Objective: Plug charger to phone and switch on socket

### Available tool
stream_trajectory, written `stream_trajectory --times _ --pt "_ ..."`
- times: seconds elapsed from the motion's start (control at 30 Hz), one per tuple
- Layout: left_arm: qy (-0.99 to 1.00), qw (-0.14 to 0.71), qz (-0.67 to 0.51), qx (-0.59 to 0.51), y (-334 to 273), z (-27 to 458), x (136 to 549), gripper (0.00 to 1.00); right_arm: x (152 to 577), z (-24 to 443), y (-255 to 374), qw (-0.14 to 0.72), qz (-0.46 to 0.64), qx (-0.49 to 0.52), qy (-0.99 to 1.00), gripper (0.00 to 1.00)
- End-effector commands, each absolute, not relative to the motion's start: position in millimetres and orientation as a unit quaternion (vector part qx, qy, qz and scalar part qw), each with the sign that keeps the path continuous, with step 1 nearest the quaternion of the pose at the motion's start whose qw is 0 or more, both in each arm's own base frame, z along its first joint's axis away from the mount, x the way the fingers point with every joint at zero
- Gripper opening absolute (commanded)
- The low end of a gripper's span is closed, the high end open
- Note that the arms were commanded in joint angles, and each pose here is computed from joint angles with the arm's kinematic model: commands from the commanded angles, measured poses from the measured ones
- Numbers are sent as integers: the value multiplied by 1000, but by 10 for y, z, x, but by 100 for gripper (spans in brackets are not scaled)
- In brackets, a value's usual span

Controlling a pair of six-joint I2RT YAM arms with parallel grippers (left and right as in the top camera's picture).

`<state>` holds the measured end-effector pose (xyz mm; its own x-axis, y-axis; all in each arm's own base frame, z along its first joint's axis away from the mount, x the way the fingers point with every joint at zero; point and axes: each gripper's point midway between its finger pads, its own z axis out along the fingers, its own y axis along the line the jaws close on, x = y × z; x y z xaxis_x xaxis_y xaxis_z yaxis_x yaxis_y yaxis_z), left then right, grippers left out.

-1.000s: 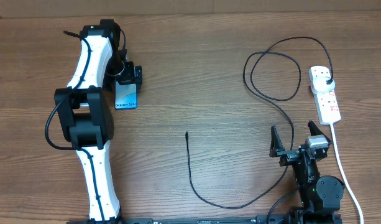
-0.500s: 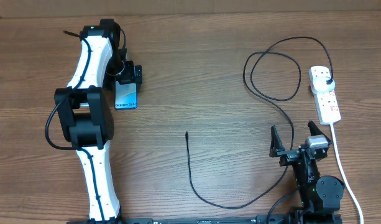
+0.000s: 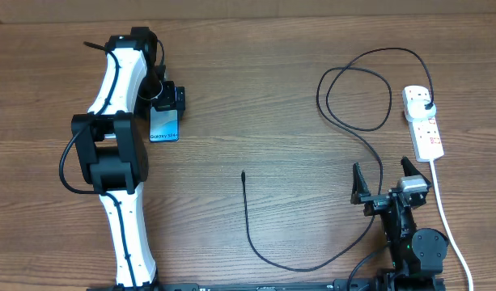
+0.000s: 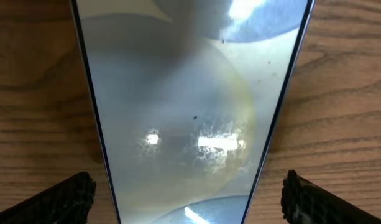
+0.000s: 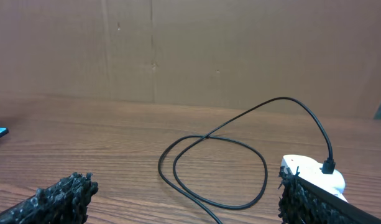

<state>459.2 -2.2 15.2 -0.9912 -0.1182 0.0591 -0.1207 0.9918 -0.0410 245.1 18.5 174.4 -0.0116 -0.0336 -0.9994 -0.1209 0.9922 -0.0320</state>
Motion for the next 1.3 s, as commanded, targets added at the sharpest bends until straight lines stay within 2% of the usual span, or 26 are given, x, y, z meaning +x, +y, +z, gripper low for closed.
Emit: stream_trajectory --times 0.0,1.27 --pt "-997 34 15 64 -32 90 4575 100 2453 1718 196 701 35 -53 710 100" --pt "-997 34 16 67 -35 -82 4556 100 2453 1718 196 701 35 -53 710 100"
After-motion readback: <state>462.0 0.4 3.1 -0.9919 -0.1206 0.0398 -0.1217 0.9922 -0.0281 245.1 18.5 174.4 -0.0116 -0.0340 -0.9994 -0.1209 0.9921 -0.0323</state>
